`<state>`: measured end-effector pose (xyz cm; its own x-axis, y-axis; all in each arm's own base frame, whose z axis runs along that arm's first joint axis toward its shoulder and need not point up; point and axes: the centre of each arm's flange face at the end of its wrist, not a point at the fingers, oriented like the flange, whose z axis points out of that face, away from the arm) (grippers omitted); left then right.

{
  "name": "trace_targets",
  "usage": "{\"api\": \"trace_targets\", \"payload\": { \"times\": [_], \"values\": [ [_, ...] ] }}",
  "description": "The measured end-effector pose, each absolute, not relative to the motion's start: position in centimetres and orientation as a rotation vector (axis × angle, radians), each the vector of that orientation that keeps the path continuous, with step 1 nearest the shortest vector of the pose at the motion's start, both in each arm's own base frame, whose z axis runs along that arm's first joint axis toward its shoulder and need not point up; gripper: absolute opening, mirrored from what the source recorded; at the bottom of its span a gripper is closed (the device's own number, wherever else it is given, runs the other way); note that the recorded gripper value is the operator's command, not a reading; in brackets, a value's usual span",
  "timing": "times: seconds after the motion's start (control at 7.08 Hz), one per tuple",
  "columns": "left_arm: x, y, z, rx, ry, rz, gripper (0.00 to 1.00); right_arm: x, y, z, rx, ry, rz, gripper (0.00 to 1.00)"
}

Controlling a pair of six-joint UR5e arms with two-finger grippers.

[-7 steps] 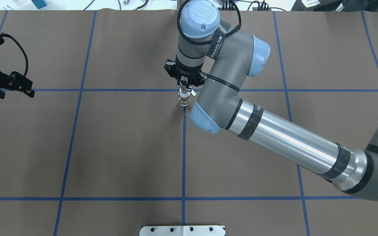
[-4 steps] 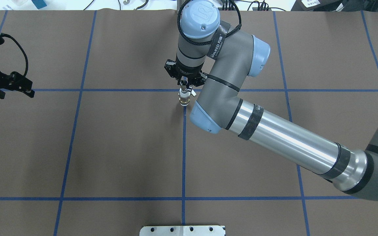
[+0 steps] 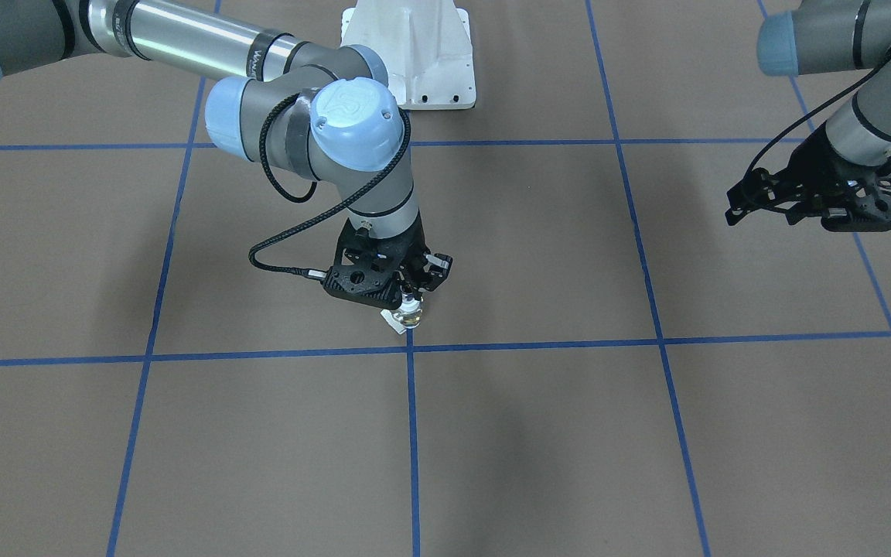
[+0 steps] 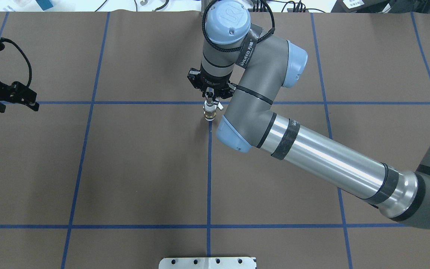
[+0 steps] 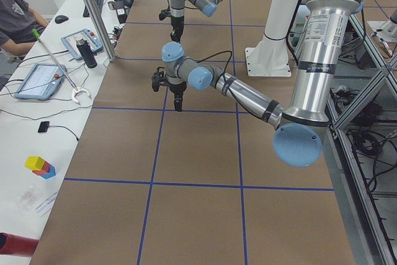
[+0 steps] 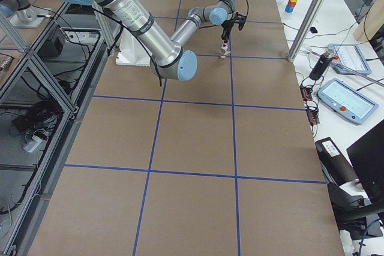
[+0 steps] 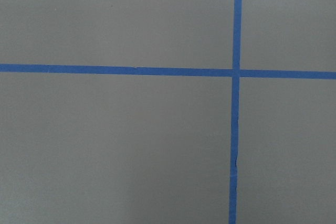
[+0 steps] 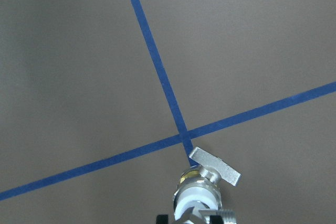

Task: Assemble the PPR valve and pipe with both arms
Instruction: 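Open the right gripper and raise it off the assembled valve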

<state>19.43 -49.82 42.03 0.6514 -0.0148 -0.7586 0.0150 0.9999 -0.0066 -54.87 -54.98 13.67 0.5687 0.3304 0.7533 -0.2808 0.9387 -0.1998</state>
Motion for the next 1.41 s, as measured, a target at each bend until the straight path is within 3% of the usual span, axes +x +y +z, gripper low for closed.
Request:
{"api": "trace_targets", "payload": {
  "times": [0.42,0.71,1.13,1.41],
  "values": [
    [19.4,-49.8,42.0,0.0,0.863,-0.018,1.0,-55.0,-55.0,13.8,-0.061,-0.894,0.359,0.59],
    [19.3,-49.8,41.9,0.0,0.864,-0.019,1.0,-55.0,-55.0,13.9,-0.062,-0.894,0.359,0.99],
    [18.1,-50.2,41.4,0.003,0.878,-0.034,1.0,-53.7,-54.9,12.8,-0.052,-0.921,0.361,1.0],
    [15.5,-50.7,41.0,0.034,0.897,-0.032,1.0,-48.3,-54.1,15.7,-0.039,-0.953,0.355,1.0]
  ]
}}
